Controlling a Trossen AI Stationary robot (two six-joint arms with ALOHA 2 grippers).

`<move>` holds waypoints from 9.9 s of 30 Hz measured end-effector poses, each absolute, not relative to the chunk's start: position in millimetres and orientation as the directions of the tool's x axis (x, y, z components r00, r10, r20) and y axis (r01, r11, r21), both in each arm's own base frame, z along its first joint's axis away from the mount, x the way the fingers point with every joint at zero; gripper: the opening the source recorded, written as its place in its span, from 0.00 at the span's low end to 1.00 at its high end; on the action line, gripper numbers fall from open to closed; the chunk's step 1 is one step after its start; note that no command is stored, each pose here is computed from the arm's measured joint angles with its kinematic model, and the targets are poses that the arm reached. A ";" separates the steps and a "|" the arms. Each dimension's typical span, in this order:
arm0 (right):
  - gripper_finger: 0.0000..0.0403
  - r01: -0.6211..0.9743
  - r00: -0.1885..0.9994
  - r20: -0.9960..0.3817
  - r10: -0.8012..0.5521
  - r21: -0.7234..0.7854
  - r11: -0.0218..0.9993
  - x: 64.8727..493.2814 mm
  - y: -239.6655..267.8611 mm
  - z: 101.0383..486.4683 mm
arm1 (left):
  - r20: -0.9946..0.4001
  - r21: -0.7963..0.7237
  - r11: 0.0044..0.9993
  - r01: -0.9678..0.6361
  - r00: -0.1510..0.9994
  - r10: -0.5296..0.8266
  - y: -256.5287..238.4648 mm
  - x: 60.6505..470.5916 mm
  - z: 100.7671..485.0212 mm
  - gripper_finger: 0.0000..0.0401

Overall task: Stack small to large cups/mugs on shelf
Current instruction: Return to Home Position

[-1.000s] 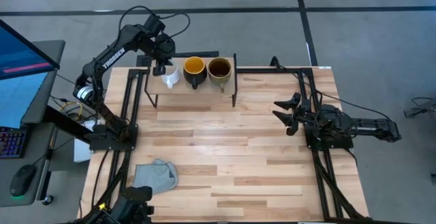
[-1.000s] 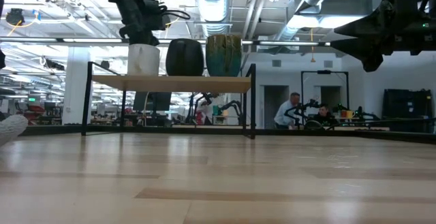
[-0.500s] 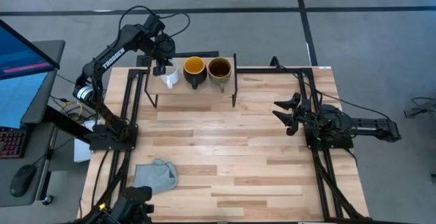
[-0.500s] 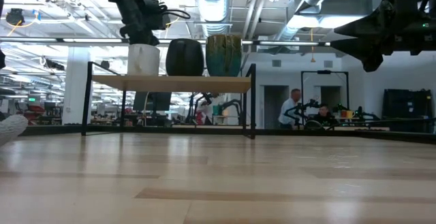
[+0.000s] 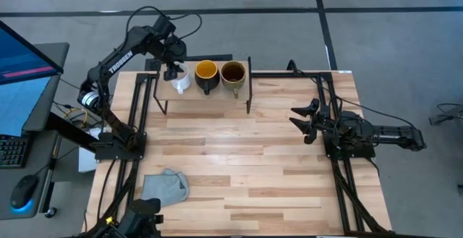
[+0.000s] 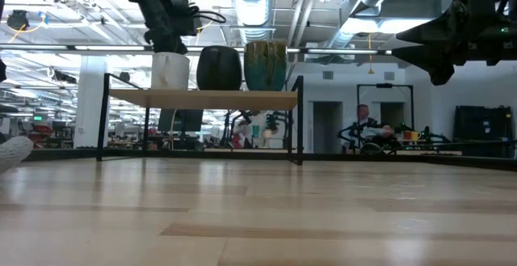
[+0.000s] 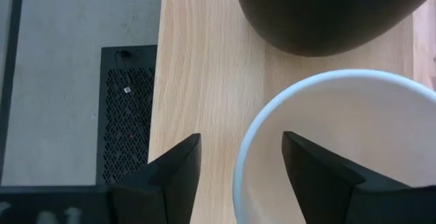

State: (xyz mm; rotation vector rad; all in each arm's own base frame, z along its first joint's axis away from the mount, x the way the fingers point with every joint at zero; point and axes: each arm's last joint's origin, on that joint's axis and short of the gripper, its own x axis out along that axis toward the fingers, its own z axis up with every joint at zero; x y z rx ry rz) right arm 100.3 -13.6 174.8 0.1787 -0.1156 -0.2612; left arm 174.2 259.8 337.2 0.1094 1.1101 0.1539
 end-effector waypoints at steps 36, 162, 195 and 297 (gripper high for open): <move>0.61 0.244 0.961 0.086 -0.263 0.188 0.951 100.4 -13.5 174.3 | -0.437 -0.040 0.971 0.237 0.870 -0.230 200.3 164.9 451.7 0.50; 0.61 0.404 0.915 -0.012 -0.404 0.013 0.915 99.6 -22.8 165.0 | -0.045 -0.003 0.957 -0.290 0.956 0.289 28.6 98.2 162.5 0.50; 0.61 0.418 0.908 -0.028 -0.417 0.011 0.909 99.6 -22.7 163.4 | -0.015 0.006 0.959 -0.285 0.958 0.285 26.7 92.0 170.5 0.50; 0.61 0.367 0.928 -0.029 -0.371 -0.095 0.925 100.6 -17.7 163.3 | -0.021 -0.045 0.958 -0.284 0.959 0.283 26.7 92.2 170.3 0.50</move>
